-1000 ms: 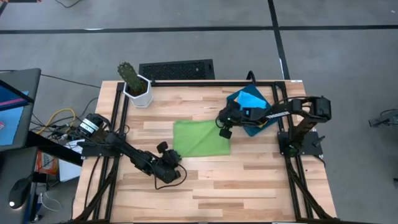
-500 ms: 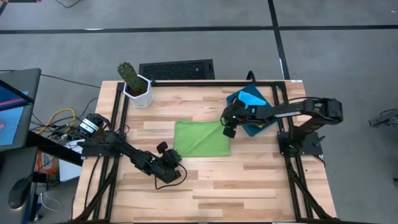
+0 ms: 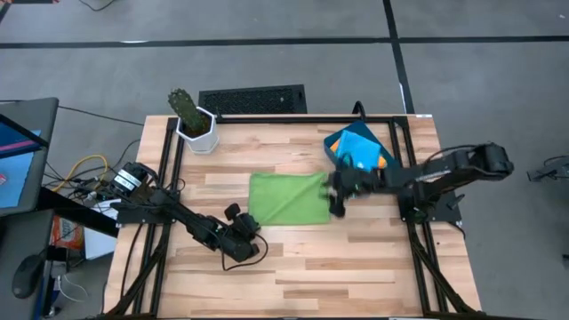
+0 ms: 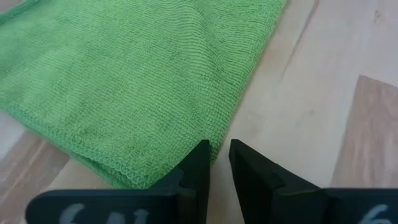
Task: Fold microfiber towels
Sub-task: Fold the green microfiber cloth
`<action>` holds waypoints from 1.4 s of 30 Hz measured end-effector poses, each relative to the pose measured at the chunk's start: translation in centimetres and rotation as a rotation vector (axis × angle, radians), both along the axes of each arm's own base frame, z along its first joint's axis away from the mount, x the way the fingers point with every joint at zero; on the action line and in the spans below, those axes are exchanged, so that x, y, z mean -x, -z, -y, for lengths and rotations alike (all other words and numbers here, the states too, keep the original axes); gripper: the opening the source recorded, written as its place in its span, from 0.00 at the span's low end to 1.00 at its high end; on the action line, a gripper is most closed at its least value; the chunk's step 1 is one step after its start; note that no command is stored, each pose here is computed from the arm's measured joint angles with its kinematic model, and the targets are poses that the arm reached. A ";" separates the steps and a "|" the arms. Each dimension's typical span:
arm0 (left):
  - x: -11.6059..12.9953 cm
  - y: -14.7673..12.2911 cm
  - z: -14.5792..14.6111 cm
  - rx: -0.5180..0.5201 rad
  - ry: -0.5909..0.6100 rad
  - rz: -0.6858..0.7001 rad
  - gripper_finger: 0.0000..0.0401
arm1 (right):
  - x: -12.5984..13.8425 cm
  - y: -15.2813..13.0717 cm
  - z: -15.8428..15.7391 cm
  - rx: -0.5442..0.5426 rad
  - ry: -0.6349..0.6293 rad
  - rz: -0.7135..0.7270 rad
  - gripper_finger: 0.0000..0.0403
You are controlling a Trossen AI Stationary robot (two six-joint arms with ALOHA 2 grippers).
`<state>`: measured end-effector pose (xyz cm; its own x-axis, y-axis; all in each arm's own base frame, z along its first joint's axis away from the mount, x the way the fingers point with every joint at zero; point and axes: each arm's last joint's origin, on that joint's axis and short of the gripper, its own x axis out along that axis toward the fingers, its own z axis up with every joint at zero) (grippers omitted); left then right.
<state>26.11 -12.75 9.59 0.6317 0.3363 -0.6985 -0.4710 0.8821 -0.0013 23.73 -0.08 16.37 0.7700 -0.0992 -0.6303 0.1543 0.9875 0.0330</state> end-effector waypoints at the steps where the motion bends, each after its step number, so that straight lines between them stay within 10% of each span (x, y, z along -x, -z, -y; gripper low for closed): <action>1: 0.0 0.0 0.1 0.001 0.003 0.002 0.14 | 0.4 0.9 -0.7 0.006 -0.009 0.007 0.46; 16: -0.1 -0.1 0.2 0.024 -0.014 0.025 0.14 | 0.8 8.1 -6.2 -0.065 -0.014 0.081 0.13; 29: -1.6 -4.3 1.2 0.083 0.051 0.101 0.14 | 2.3 9.1 -10.4 -0.103 -0.094 0.072 0.05; 33: -2.0 -6.9 0.7 -0.097 0.021 0.204 0.14 | 2.6 9.2 -10.9 -0.107 -0.088 0.067 0.06; 42: -4.7 -4.0 -5.4 -0.131 -0.017 0.060 0.14 | 3.1 9.2 -11.9 -0.098 -0.122 0.067 0.05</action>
